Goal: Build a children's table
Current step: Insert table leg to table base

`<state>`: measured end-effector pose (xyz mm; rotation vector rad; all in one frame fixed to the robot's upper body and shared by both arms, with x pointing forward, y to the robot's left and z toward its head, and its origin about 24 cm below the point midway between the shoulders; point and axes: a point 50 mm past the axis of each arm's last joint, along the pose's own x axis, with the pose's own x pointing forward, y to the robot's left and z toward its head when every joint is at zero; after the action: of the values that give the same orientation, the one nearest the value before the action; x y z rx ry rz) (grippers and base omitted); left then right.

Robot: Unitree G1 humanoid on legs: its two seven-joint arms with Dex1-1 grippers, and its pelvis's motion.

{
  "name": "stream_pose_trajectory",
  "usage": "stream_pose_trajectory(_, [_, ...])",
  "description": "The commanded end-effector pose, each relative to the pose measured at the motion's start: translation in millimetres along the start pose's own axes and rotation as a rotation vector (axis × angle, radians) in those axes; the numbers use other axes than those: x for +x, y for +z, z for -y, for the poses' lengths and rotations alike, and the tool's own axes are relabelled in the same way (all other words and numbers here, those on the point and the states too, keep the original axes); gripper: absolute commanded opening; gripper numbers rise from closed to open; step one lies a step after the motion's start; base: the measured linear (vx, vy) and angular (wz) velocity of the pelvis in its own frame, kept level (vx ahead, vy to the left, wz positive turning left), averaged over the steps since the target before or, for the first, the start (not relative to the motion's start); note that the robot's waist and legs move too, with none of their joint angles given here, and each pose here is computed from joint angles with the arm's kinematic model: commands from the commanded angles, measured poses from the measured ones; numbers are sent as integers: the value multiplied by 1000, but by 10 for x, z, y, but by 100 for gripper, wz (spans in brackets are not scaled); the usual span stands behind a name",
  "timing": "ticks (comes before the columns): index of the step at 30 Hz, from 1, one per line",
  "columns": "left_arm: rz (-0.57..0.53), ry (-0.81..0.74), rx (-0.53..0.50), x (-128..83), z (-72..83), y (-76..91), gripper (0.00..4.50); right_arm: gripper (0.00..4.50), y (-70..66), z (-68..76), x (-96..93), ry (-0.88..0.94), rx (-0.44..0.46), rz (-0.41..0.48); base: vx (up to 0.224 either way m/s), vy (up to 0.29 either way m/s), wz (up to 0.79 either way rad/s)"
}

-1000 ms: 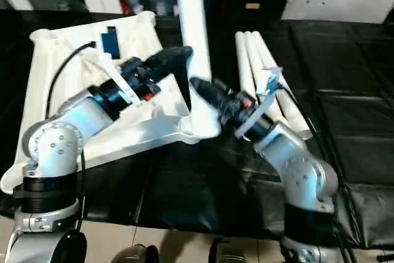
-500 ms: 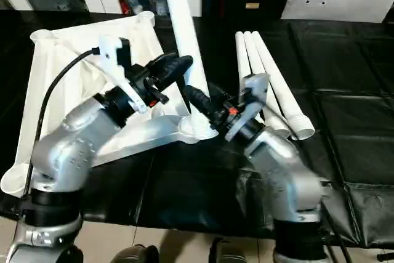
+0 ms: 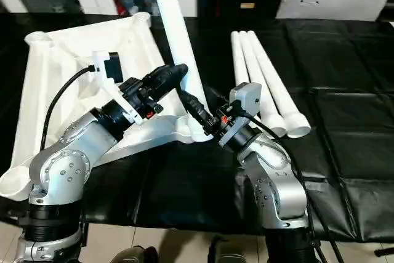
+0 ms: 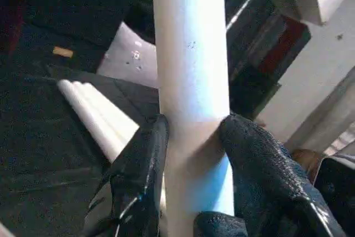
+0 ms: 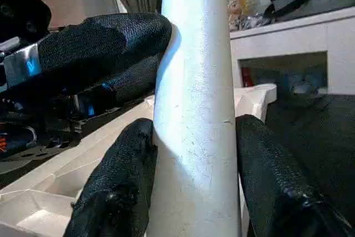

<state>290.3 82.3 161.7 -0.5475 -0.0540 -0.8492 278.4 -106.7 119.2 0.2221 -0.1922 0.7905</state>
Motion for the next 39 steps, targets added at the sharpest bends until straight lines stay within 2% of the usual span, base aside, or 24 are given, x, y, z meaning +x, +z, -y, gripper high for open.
stream_pose_trajectory(1, [-30, -59, -39, 61, 79, -53, 226, 185, 21, -147, 115, 95, -24, 14, 0, 0, 0])
stream_pose_trajectory(4, [-24, -139, -61, 38, 132, -41, 226, 185, 15, -157, 126, 104, -49, 13, 0, 0, 0])
stream_pose_trajectory(7, [-37, -201, -34, 1, 131, -49, 226, 185, -2, -158, 119, 118, -60, 7, 0, 0, 0])
stream_pose_trajectory(13, [-94, -312, 26, -92, 14, -117, 226, 183, 2, -166, 60, 130, -76, 5, 0, 0, 0])
stream_pose_trajectory(14, [-94, -325, 15, -100, -3, -116, 232, 183, -2, -170, 44, 132, -83, 2, 0, 0, 0])
stream_pose_trajectory(15, [-109, -354, 2, -118, -25, -126, 263, 183, -12, -176, 16, 134, -90, -2, 0, 0, 0])
stream_pose_trajectory(16, [-126, -381, -5, -135, -41, -139, 263, 183, -20, -182, -5, 138, -92, -7, 0, 0, 0])
stream_pose_trajectory(20, [-190, -385, 31, -160, -135, -205, 274, 183, -62, -198, -59, 148, -106, -28, 0, 0, 0])
stream_pose_trajectory(22, [-218, -375, 81, -162, -210, -228, 319, 183, -93, -199, -89, 155, -127, -48, 0, 0, 0])
stream_pose_trajectory(26, [-216, -366, 97, -163, -259, -218, 323, 183, -115, -202, -96, 155, -146, -58, 0, 0, 0])
stream_pose_trajectory(27, [-219, -367, 103, -164, -261, -218, 359, 183, -116, -203, -90, 154, -149, -58, 0, 0, 0])
stream_pose_trajectory(28, [-223, -363, 121, -163, -263, -220, 359, 183, -119, -206, -85, 155, -154, -58, 0, 0, 0])
stream_pose_trajectory(31, [-210, -353, 152, -147, -253, -217, 372, 183, -120, -192, -72, 137, -158, -53, 0, 0, 0])
stream_pose_trajectory(34, [-122, -325, 147, -113, -202, -192, 406, 183, -128, -151, -53, 100, -173, -43, 0, 0, 0])
stream_pose_trajectory(35, [-108, -316, 148, -109, -192, -191, 354, 183, -127, -147, -48, 96, -177, -42, 0, 0, 0])
stream_pose_trajectory(37, [-89, -314, 140, -109, -166, -205, 348, 183, -124, -141, -38, 87, -172, -34, 0, 0, 0])
stream_pose_trajectory(39, [-82, -301, 160, -118, -146, -246, 364, 183, -124, -133, -25, 75, -173, -29, 0, 0, 0])
